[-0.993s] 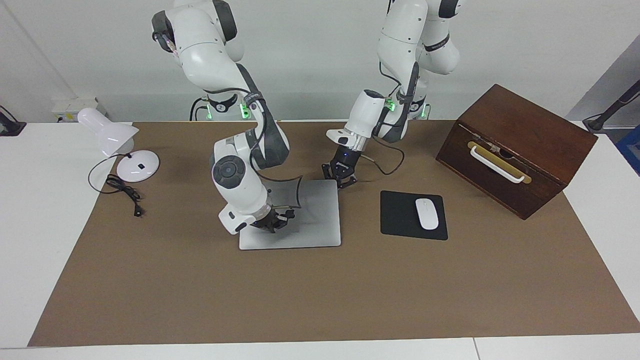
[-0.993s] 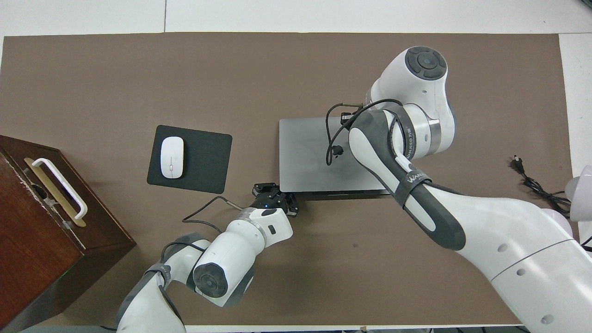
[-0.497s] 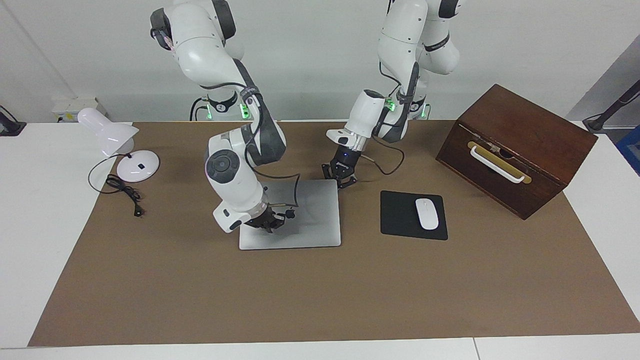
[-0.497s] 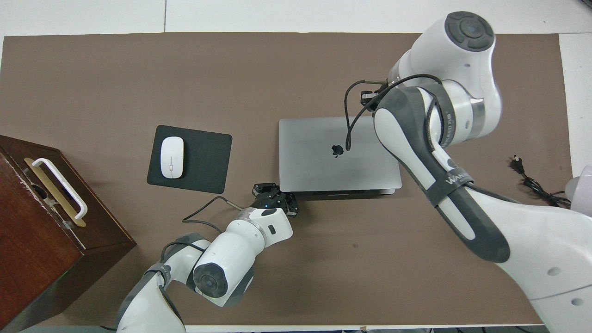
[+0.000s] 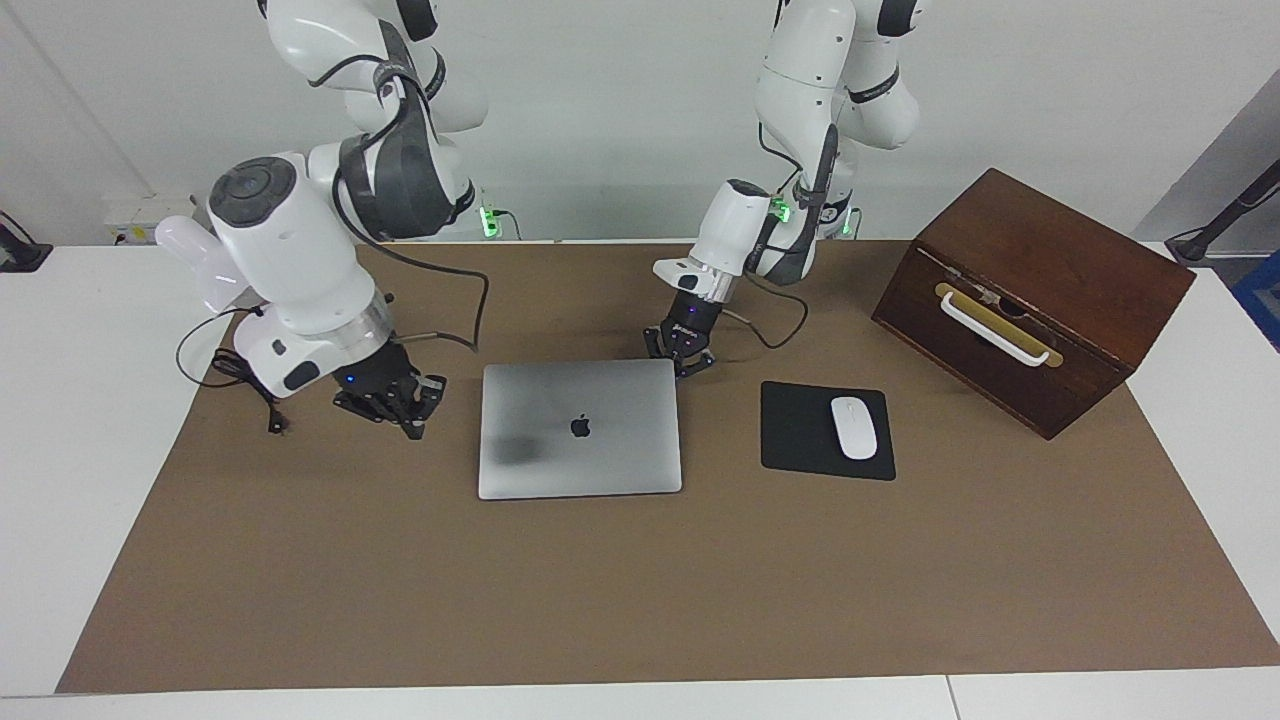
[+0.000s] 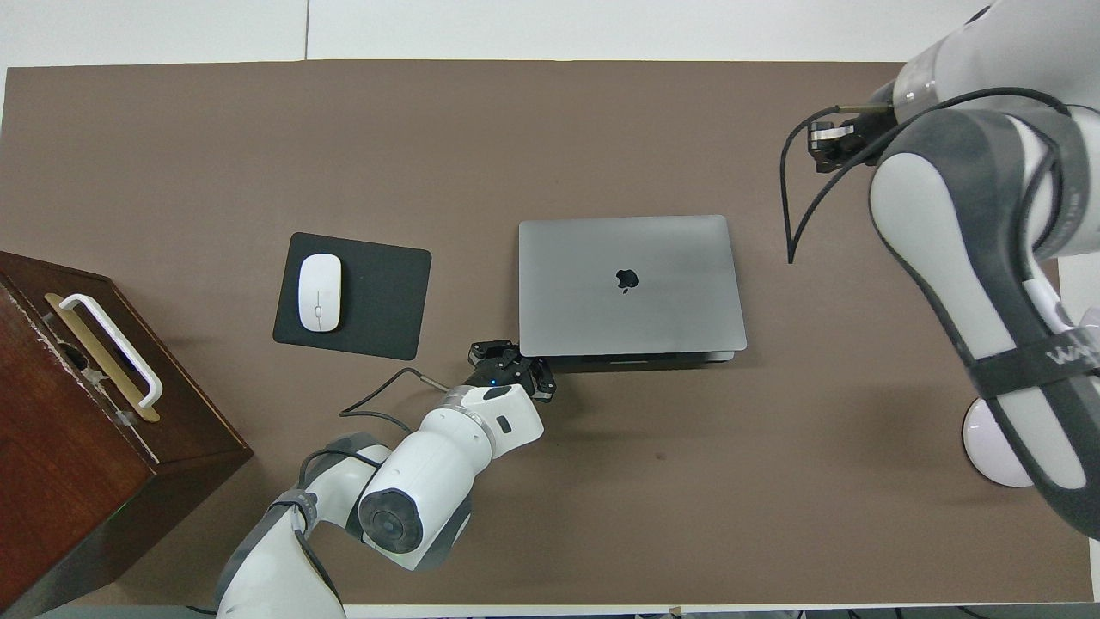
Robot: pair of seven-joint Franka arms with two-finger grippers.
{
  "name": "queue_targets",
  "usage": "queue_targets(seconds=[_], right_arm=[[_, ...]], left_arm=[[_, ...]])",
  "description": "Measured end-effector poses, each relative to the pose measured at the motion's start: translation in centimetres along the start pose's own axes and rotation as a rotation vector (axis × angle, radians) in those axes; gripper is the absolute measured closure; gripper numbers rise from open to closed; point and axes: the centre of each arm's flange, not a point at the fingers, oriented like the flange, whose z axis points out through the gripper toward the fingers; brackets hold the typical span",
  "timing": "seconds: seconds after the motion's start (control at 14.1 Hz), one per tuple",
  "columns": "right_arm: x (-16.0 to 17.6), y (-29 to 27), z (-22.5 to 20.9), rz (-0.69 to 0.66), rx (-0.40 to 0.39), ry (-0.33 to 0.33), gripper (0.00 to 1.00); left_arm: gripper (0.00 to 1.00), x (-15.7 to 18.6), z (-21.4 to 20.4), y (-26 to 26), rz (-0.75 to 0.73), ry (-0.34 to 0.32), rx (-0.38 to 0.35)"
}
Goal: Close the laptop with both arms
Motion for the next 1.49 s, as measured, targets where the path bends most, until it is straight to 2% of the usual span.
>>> queue_targets(seconds=[0.07,0.14,0.43,0.64,0.78,0.99,1.21,1.49], right_arm=[[-0.3,1.4,-1.3,-0.023,-0.012,0.001,0.99],[-0.7,2.6,-2.6,-0.038,-0.023,-0.001,0.93],[-2.6,5.4,-7.0,-0.054,-0.060,-0.004,0.52],[-4.1,6.1,-9.9,-0.082,-0.077,-0.006,0.18],[-5.6,6.7,-12.2,-0.073,-0.082,-0.003,0.00],[-8.2,7.3,-14.4,-0.056,-0.089,0.000,0.00],[-10.1,7.0,-13.8,-0.041,-0.087,-0.026,0.00],[-11.1,4.9,-13.3,0.009,-0.040,-0.036,0.00]], left_arm=[[0.99,0.0,0.0,0.0,-0.006,0.000,0.000],[0.99,0.0,0.0,0.0,-0.011,0.000,0.000],[0.99,0.3,-0.1,-0.2,-0.033,-0.016,0.003],[0.99,1.4,-0.9,-1.2,-0.056,-0.114,0.018],[0.99,2.4,-2.1,-1.7,-0.069,-0.157,0.023],[0.99,3.3,-3.8,-1.8,-0.077,-0.229,0.022],[0.99,4.1,-5.8,-2.1,-0.088,-0.311,0.024],[0.99,4.7,-8.6,-3.1,-0.111,-0.433,0.031]])
